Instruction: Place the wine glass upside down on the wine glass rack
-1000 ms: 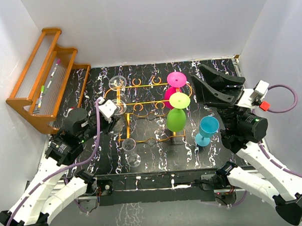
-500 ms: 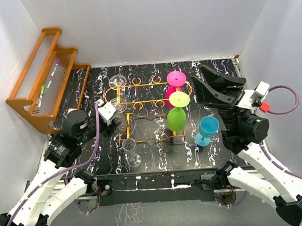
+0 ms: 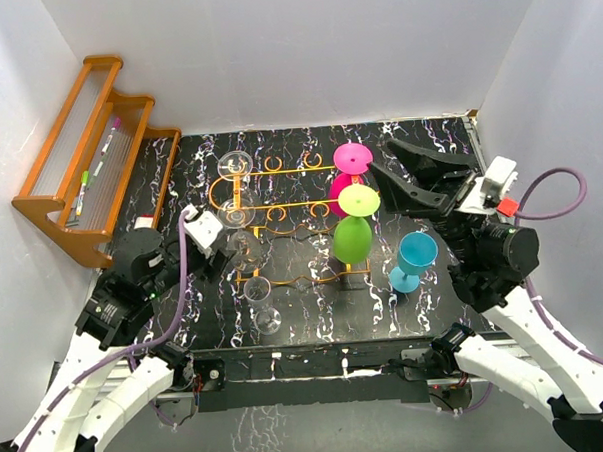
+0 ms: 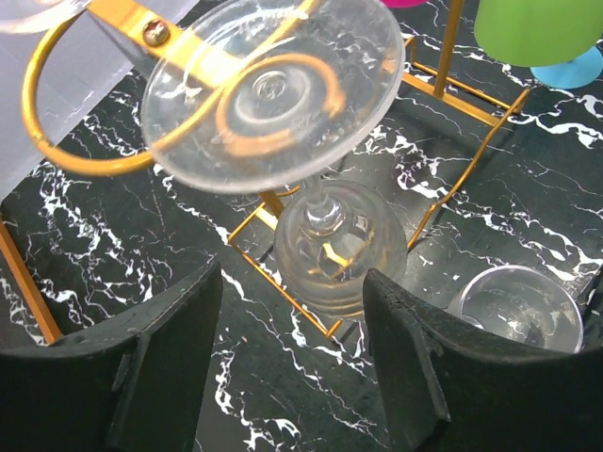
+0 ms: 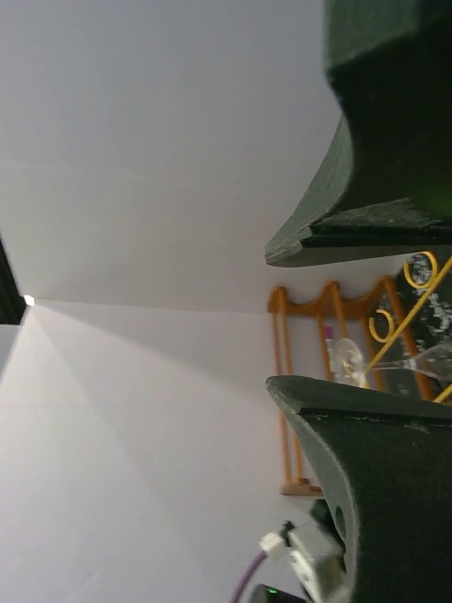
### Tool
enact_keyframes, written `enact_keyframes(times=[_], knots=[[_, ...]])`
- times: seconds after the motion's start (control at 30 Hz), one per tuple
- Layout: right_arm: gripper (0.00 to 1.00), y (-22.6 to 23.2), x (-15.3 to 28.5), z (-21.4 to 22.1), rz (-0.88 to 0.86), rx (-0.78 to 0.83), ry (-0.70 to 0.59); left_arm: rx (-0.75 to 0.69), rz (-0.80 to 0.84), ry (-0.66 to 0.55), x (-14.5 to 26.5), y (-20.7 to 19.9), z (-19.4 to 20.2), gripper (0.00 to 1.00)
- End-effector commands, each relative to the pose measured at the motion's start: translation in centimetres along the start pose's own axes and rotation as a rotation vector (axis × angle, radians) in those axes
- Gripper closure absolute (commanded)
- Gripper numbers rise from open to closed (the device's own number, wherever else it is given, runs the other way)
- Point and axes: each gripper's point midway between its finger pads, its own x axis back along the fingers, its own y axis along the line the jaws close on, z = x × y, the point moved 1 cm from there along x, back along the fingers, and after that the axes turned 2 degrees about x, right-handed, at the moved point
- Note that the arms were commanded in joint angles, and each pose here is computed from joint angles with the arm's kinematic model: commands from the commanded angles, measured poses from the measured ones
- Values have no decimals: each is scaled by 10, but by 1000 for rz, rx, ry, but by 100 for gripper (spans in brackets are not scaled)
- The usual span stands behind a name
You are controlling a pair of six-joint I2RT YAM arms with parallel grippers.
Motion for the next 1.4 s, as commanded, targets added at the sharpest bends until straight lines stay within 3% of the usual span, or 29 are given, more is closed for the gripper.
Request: enact_keyframes(times=[0.0,0.1,0.23,0.3,0.4,0.47,0.6,0.73,0.8,0.87,0.97,1.03,1.17,1.37], knots=[[48,34,7,5,-243,95,222,8,-34,-37,19,5,-10,39],[48,81,36,14,-556,47,340,31,-39,-50,29,4,-10,35],[46,134,93,16,-948,-188,465,25,15,-34,42,-7,-6,28],[46,137,103,22,-968,-243,522,10,64,-5,50,-16,-3,27],[44,126,105,40,-948,-151,606,-21,205,66,64,-38,2,23],[42,116,100,46,-914,-59,626,-50,383,117,76,-62,3,16],[38,95,81,44,-803,147,538,-50,636,214,104,-91,1,14],[35,64,51,25,-533,232,439,-69,679,265,100,-87,-3,18],[28,41,41,22,-385,258,448,-106,694,260,95,-84,-6,19],[4,18,35,20,-226,266,462,-117,709,280,86,-80,-8,21],[2,-22,28,5,116,126,424,-159,752,281,73,-78,-13,23],[2,-38,28,-2,256,64,432,-191,783,292,65,-78,-13,24],[2,-45,27,-12,276,119,509,-278,838,329,47,-78,-11,28],[2,-44,34,-45,319,79,323,-385,922,422,31,-92,0,41]])
